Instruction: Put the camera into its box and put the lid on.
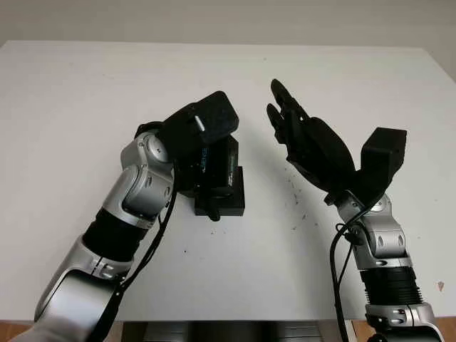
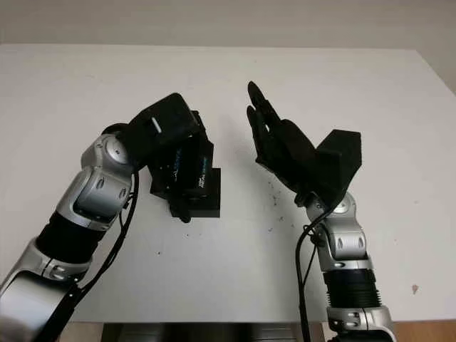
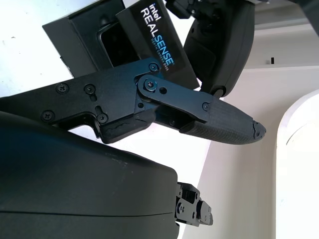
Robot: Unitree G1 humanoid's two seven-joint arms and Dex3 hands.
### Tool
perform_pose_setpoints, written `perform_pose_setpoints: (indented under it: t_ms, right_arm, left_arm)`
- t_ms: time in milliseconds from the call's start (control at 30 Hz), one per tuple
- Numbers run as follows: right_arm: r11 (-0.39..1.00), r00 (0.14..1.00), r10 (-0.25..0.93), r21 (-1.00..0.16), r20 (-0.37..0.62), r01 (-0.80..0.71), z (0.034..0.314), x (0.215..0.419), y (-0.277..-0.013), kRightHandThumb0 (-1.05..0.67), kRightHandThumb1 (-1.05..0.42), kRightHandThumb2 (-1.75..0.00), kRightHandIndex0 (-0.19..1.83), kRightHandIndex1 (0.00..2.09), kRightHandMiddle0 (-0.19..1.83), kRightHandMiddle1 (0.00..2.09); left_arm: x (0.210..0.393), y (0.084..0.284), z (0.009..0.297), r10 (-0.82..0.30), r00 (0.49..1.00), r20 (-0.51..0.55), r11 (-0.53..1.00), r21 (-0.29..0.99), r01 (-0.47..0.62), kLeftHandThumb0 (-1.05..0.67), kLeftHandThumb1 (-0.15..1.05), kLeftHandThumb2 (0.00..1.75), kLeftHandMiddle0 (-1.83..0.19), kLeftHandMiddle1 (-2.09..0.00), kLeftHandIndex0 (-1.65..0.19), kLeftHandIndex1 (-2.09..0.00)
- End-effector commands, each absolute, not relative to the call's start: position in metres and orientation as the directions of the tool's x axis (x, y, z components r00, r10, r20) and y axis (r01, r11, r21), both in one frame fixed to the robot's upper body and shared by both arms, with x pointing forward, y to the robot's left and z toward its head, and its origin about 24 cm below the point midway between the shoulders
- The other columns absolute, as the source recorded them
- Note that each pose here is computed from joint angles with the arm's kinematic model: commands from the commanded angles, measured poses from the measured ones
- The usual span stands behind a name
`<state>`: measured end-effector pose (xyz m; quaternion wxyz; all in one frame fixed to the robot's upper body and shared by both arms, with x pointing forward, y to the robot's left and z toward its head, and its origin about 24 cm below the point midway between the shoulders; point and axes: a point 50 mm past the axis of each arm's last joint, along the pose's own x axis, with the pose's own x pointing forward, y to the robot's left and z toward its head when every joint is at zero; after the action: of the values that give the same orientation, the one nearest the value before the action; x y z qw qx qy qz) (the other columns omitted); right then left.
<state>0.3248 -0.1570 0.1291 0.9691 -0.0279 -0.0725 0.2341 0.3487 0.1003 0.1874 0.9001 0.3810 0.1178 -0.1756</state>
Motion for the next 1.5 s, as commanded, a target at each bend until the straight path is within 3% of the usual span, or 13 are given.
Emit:
perform_pose_setpoints:
  t_ms: [0, 33, 67, 133, 233, 267, 333, 467, 767, 900, 1100, 1333, 1467]
  right_arm:
    - [0.887, 0.876, 0.460, -0.098, 0.141, -0.450, 0.131, 0.325, -0.156, -0.81, -1.05, -0.78, -0.19, 0.00, -0.19, 0.00]
    - [0.888, 0.877, 0.459, -0.099, 0.140, -0.449, 0.131, 0.326, -0.155, -0.80, -1.05, -0.78, -0.19, 0.00, -0.19, 0.00]
    - [0.890, 0.879, 0.456, -0.100, 0.141, -0.446, 0.131, 0.326, -0.155, -0.81, -1.05, -0.78, -0.19, 0.00, -0.19, 0.00]
    - [0.892, 0.881, 0.451, -0.097, 0.142, -0.441, 0.131, 0.326, -0.153, -0.80, -1.05, -0.78, -0.19, 0.00, -0.19, 0.00]
    - [0.894, 0.883, 0.447, -0.097, 0.142, -0.437, 0.132, 0.325, -0.153, -0.80, -1.05, -0.78, -0.19, 0.00, -0.19, 0.00]
    - [0.895, 0.884, 0.446, -0.098, 0.144, -0.435, 0.132, 0.325, -0.152, -0.80, -1.05, -0.78, -0.19, 0.00, -0.19, 0.00]
    - [0.896, 0.884, 0.444, -0.100, 0.145, -0.433, 0.132, 0.325, -0.153, -0.80, -1.05, -0.78, -0.19, 0.00, -0.19, 0.00]
    - [0.896, 0.884, 0.443, -0.100, 0.146, -0.433, 0.131, 0.325, -0.154, -0.81, -1.05, -0.78, -0.19, 0.00, -0.19, 0.00]
    - [0.897, 0.886, 0.441, -0.095, 0.147, -0.431, 0.131, 0.325, -0.154, -0.79, -1.05, -0.78, -0.19, 0.00, -0.19, 0.00]
    - [0.895, 0.883, 0.446, -0.096, 0.150, -0.435, 0.131, 0.325, -0.156, -0.79, -1.05, -0.79, -0.19, 0.00, -0.19, 0.00]
    - [0.898, 0.887, 0.438, -0.098, 0.147, -0.428, 0.130, 0.325, -0.156, -0.80, -1.05, -0.78, -0.19, 0.00, -0.19, 0.00]
    - [0.895, 0.884, 0.445, -0.098, 0.146, -0.435, 0.131, 0.324, -0.157, -0.80, -1.05, -0.78, -0.19, 0.00, -0.19, 0.00]
    - [0.894, 0.883, 0.447, -0.098, 0.142, -0.437, 0.131, 0.324, -0.157, -0.80, -1.05, -0.78, -0.19, 0.00, -0.19, 0.00]
  left_arm:
    - [0.347, 0.089, 0.185, -0.267, 0.880, -0.392, 0.628, 0.622, 0.468, -0.44, 1.05, 0.32, -0.22, -1.68, -0.07, -1.73]
    - [0.347, 0.088, 0.186, -0.277, 0.873, -0.401, 0.617, 0.622, 0.482, -0.45, 1.05, 0.33, -0.17, -1.61, -0.03, -1.71]
    - [0.346, 0.085, 0.188, -0.275, 0.864, -0.423, 0.612, 0.616, 0.496, -0.47, 1.05, 0.36, -0.06, -1.42, 0.06, -1.69]
    - [0.344, 0.081, 0.192, -0.286, 0.845, -0.451, 0.587, 0.614, 0.527, -0.50, 1.05, 0.38, 0.13, -1.28, 0.16, -1.62]
    - [0.343, 0.077, 0.192, -0.308, 0.820, -0.483, 0.538, 0.622, 0.568, -0.53, 1.05, 0.43, 0.06, -0.67, 0.19, -1.28]
    - [0.343, 0.076, 0.192, -0.308, 0.815, -0.491, 0.525, 0.626, 0.576, -0.54, 1.05, 0.44, 0.13, -0.39, 0.19, -0.67]
    - [0.343, 0.076, 0.190, -0.317, 0.805, -0.501, 0.489, 0.641, 0.591, -0.54, 1.05, 0.46, 0.15, -0.22, 0.19, -0.31]
    - [0.340, 0.077, 0.186, -0.301, 0.782, -0.546, 0.422, 0.659, 0.623, -0.56, 1.05, 0.47, 0.17, -0.11, 0.19, -0.07]
    - [0.330, 0.077, 0.181, -0.295, 0.760, -0.580, 0.148, 0.758, 0.636, -0.58, 1.05, 0.47, -0.03, -0.15, 0.03, -0.09]
    - [0.326, 0.076, 0.183, -0.298, 0.758, -0.579, -0.013, 0.797, 0.604, -0.56, 1.05, 0.47, 0.15, -0.05, 0.14, -0.03]
    - [0.318, 0.076, 0.179, -0.299, 0.784, -0.544, -0.200, 0.839, 0.506, -0.61, 1.05, 0.47, 0.19, -0.02, 0.15, -0.03]
    - [0.312, 0.079, 0.174, -0.282, 0.793, -0.541, -0.252, 0.839, 0.482, -0.71, 1.05, 0.58, 0.09, -0.06, 0.18, -0.01]
    - [0.315, 0.082, 0.171, -0.262, 0.804, -0.533, -0.230, 0.844, 0.485, -0.71, 1.05, 0.61, 0.18, -0.01, 0.19, 0.00]
